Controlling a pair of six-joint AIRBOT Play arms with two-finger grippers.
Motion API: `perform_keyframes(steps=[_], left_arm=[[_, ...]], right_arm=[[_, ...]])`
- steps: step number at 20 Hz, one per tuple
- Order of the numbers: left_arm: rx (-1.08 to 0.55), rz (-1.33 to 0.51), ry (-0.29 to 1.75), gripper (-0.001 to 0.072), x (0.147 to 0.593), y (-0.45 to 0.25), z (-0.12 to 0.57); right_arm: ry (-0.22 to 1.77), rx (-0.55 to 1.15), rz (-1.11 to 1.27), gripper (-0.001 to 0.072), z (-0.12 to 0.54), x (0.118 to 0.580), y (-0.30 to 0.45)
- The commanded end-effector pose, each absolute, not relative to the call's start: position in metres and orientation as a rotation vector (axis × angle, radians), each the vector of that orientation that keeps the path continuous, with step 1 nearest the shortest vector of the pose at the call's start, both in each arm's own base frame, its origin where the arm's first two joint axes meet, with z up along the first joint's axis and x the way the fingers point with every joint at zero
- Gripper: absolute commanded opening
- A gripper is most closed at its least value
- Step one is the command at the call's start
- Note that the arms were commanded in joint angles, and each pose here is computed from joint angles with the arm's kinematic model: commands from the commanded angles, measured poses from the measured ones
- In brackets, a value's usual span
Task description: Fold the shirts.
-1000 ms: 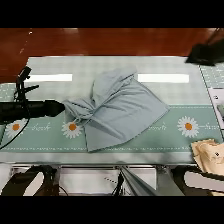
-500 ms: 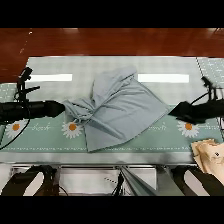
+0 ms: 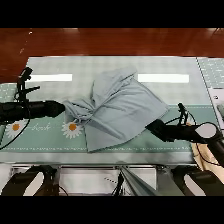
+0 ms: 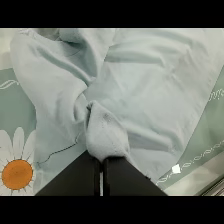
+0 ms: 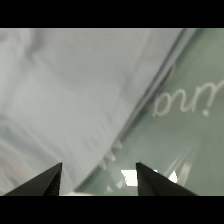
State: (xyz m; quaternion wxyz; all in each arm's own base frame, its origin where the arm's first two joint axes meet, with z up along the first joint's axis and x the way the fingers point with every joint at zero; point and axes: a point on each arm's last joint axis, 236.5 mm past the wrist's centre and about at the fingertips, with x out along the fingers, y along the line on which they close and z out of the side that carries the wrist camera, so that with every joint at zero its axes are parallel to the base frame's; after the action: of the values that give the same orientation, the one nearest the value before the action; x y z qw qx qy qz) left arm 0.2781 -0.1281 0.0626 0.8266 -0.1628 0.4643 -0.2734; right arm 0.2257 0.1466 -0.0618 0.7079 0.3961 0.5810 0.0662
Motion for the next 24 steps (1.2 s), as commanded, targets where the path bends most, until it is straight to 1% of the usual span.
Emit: perform_keyframes(steps=[1, 3, 6, 8, 11, 15, 17, 19, 23, 24], left_arm=[[-0.346, -0.58, 0.988, 0.0024, 0.278, -0.128, 0.062], [-0.346, -0.58, 0.988, 0.0024, 0.278, -0.128, 0.062], [-0.347, -0.58, 0.988, 0.0024, 0.278, -0.128, 0.062], [-0.347, -0.58, 0.988, 0.0024, 0.278, -0.128, 0.062], [-0.347, -0.579, 0.988, 0.0024, 0.278, -0.128, 0.062], [-0.348, -0.566, 0.969, 0.0024, 0.283, -0.126, 0.063], [-0.348, -0.55, 0.948, 0.0024, 0.289, -0.124, 0.065], [-0.348, -0.538, 0.932, 0.0024, 0.293, -0.122, 0.066], [-0.348, -0.527, 0.917, 0.0024, 0.296, -0.12, 0.068], [-0.348, -0.522, 0.911, 0.0024, 0.298, -0.119, 0.068]], right_arm=[[1.144, 0.942, 0.079, 0.0539, -0.06, 0.252, 0.15], [1.153, 0.952, 0.058, 0.0539, -0.067, 0.254, 0.154], [1.253, 0.914, 0.052, 0.0539, -0.091, 0.238, 0.167], [1.279, 0.897, 0.061, 0.0539, -0.095, 0.233, 0.172], [1.262, 0.898, 0.059, 0.0539, -0.095, 0.236, 0.172], [1.134, 0.926, 0.024, 0.0538, -0.088, 0.264, 0.161], [1.15, 0.962, -0.017, 0.0533, -0.097, 0.265, 0.16], [1.211, 0.961, -0.044, 0.0533, -0.114, 0.257, 0.162], [1.249, 0.982, 0.005, 0.0524, -0.125, 0.255, 0.176], [1.248, 0.989, 0.023, 0.0504, -0.125, 0.256, 0.18]])
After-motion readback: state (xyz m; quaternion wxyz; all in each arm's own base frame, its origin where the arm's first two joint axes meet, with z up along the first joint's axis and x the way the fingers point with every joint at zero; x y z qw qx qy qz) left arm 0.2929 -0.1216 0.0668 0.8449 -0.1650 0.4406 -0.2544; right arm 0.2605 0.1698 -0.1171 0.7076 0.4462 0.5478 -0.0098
